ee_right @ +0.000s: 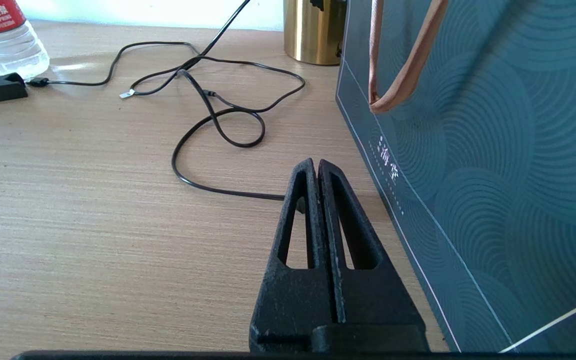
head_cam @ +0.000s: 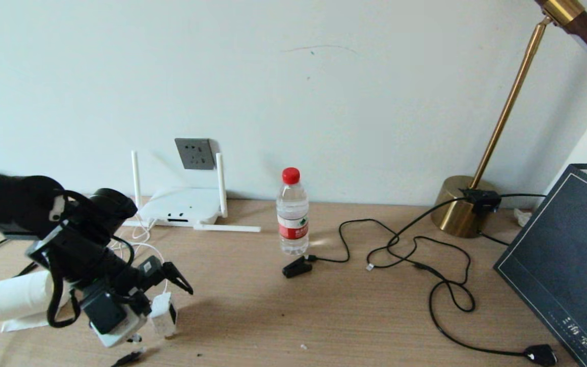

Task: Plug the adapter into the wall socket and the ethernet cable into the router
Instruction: Pick up plug

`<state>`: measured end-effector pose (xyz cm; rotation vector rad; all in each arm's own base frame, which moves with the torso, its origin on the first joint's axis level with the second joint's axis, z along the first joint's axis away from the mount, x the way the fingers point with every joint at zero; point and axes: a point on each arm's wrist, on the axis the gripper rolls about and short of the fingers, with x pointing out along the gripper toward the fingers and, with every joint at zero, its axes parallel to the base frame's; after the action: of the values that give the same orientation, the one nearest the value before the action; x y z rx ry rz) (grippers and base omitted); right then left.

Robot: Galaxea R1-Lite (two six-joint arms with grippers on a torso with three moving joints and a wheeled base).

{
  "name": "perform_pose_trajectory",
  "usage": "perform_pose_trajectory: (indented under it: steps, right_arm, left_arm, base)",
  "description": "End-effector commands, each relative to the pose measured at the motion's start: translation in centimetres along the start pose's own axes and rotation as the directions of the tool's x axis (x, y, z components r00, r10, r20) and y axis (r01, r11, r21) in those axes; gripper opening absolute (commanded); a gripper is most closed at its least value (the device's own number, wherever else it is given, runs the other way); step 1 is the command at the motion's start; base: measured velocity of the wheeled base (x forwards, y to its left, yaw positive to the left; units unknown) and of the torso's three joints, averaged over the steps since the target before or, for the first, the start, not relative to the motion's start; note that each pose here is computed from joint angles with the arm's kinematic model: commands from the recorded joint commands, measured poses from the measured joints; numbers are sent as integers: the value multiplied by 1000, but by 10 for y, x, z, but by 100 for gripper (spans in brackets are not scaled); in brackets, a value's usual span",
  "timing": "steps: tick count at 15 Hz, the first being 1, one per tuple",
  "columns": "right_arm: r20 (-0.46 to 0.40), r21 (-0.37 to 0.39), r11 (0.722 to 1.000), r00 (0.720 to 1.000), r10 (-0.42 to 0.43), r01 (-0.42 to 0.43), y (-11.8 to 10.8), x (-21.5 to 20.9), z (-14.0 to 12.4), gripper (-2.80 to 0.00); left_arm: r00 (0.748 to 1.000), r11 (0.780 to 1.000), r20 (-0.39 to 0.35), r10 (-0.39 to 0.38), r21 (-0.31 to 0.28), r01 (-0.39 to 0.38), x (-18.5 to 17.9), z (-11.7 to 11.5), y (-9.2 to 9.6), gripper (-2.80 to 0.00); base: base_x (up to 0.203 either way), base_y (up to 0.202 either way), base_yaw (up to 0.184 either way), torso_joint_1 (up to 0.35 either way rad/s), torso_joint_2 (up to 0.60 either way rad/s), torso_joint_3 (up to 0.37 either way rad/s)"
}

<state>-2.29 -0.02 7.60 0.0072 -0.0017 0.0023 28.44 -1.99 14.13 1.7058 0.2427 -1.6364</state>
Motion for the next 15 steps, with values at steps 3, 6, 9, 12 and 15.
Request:
perform_pose_trajectory:
  steps: [3,6,9,12,15]
  right_arm:
    - [-1,0,1000,1000,0,0,0,0,0,-280]
    - [-1,0,1000,1000,-1,1,0,0,0,-280]
    - [-3,0,1000,1000,-1,1,0,0,0,-280]
    - [-2,0,1000,1000,-1,1,0,0,0,-280]
    - [-2,0,1000,1000,1,-1,0,0,0,-280]
  left_arm:
    - [1000,1000,-15,-17,-6,17,2,0,-2,0]
    - [999,999,-29,-21,-31,20,0,1,-2,0]
    - [999,999,-40,-13,-39,11,5,-2,-1,-280]
    - [999,998,-28,-24,-64,22,11,0,-5,-280]
    - [999,996,-7,-40,-78,39,17,3,-8,-280]
  base:
    - [0,0,0,0,0,0]
    - [0,0,0,0,0,0]
    - [0,0,0,0,0,0]
    - [0,0,0,0,0,0]
    - [0,0,0,0,0,0]
